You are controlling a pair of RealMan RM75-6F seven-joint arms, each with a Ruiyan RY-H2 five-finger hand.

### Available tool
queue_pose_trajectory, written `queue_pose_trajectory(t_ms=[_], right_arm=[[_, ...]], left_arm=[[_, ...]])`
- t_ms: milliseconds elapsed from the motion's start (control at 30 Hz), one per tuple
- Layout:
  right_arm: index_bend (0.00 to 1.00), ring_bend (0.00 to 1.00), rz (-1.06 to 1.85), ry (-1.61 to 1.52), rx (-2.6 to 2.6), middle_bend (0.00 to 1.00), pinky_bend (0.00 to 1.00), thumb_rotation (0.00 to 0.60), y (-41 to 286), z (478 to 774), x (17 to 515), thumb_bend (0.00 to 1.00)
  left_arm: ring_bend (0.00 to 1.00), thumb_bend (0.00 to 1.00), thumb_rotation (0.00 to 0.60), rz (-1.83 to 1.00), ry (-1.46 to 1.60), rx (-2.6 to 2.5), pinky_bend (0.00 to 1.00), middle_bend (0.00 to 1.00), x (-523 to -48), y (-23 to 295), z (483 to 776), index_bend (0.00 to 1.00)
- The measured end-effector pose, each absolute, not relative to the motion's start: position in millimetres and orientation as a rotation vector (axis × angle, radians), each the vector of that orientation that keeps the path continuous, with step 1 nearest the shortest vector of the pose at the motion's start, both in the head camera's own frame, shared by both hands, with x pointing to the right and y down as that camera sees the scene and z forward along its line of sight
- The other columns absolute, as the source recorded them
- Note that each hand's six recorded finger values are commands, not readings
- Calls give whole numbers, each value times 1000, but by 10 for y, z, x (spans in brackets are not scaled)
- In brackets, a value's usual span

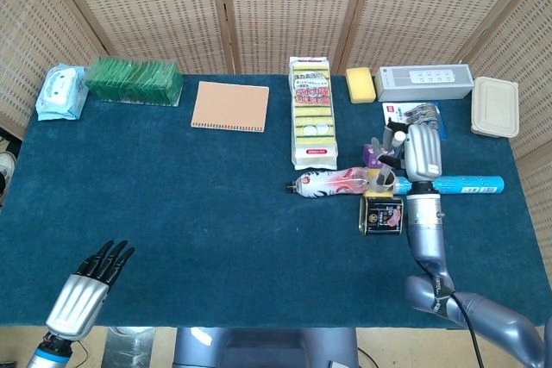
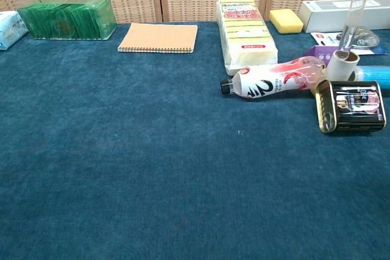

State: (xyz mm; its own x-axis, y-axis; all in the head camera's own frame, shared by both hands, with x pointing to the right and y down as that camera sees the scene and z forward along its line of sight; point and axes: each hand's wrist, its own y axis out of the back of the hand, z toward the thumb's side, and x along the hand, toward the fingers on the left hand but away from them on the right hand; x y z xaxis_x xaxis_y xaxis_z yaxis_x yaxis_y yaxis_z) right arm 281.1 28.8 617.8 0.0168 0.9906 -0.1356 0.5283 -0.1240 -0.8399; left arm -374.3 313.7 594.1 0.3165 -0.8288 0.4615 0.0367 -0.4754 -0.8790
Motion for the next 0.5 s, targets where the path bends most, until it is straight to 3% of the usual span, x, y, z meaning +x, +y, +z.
queue_pose_trajectory(t_ms=[500], right_arm=[[796, 1000, 1000, -1542, -1684, 1000, 1000, 600, 125, 6193, 2918, 401]], left_arm=[[59, 207, 600, -1287, 711, -1731, 256, 78, -3726, 3140, 5975, 42]])
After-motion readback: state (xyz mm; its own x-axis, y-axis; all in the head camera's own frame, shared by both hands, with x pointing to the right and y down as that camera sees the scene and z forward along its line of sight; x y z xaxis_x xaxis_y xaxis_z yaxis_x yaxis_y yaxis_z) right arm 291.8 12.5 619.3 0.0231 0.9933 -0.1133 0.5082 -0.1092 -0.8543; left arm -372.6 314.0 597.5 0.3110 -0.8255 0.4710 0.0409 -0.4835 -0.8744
